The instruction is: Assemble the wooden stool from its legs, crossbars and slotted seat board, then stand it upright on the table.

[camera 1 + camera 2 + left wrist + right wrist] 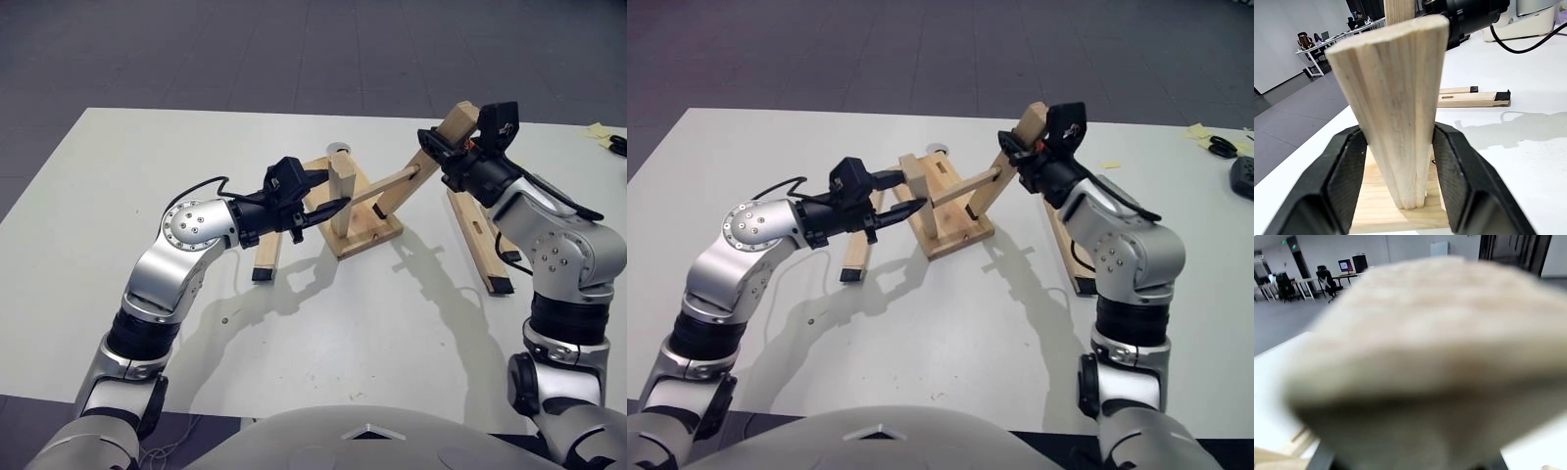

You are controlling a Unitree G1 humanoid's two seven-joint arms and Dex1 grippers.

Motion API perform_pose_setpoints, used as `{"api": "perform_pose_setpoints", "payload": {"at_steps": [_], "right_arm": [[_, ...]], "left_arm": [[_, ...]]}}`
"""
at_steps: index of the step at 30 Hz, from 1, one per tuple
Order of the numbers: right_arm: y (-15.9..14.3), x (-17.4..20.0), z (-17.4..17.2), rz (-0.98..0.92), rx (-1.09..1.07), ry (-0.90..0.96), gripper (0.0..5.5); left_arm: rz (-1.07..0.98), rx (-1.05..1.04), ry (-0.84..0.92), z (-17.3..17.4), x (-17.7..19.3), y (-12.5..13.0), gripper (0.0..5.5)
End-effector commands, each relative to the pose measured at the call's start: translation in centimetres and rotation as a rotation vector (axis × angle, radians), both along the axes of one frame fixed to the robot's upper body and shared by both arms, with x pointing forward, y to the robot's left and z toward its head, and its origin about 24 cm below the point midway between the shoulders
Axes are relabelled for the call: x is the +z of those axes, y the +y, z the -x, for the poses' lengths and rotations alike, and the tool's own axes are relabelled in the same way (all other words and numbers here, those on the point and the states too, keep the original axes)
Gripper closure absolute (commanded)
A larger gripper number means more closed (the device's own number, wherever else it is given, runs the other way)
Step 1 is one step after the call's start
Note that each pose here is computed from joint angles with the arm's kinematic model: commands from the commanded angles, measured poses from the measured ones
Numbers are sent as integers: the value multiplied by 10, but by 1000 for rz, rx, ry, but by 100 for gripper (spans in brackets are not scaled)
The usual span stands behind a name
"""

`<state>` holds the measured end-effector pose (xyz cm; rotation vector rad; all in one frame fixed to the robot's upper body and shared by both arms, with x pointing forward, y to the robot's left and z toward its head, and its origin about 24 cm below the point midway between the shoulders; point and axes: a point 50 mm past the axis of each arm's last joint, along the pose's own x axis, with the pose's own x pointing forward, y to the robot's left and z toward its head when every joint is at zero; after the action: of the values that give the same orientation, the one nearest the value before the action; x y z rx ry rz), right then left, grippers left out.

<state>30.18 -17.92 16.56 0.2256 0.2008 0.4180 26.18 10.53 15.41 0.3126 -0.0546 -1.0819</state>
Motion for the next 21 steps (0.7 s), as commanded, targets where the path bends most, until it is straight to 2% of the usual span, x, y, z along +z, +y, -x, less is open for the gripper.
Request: {"api": "perform_pose_setpoints", "payload": {"at_steps": [1, 4, 7, 9, 13, 21], "right_arm": [[24, -106, 32, 130, 78, 590, 441], [23, -123, 54, 236, 128, 647, 441], [24, -120, 56, 292, 148, 595, 441], [31, -103, 47, 185, 138, 493, 441], [27, -76, 19, -8, -30, 348, 440], [25, -70, 16, 3, -49, 283, 437]], "left_arm": [[-80, -33, 67, 1, -18, -12, 346], [-78, -32, 70, 2, -19, -12, 346], [-78, -28, 69, 2, -19, -12, 346], [-76, -28, 69, 2, -19, -12, 346], [-72, -19, 70, 2, -19, -10, 346], [-30, 11, 54, -3, -12, -11, 346]]}}
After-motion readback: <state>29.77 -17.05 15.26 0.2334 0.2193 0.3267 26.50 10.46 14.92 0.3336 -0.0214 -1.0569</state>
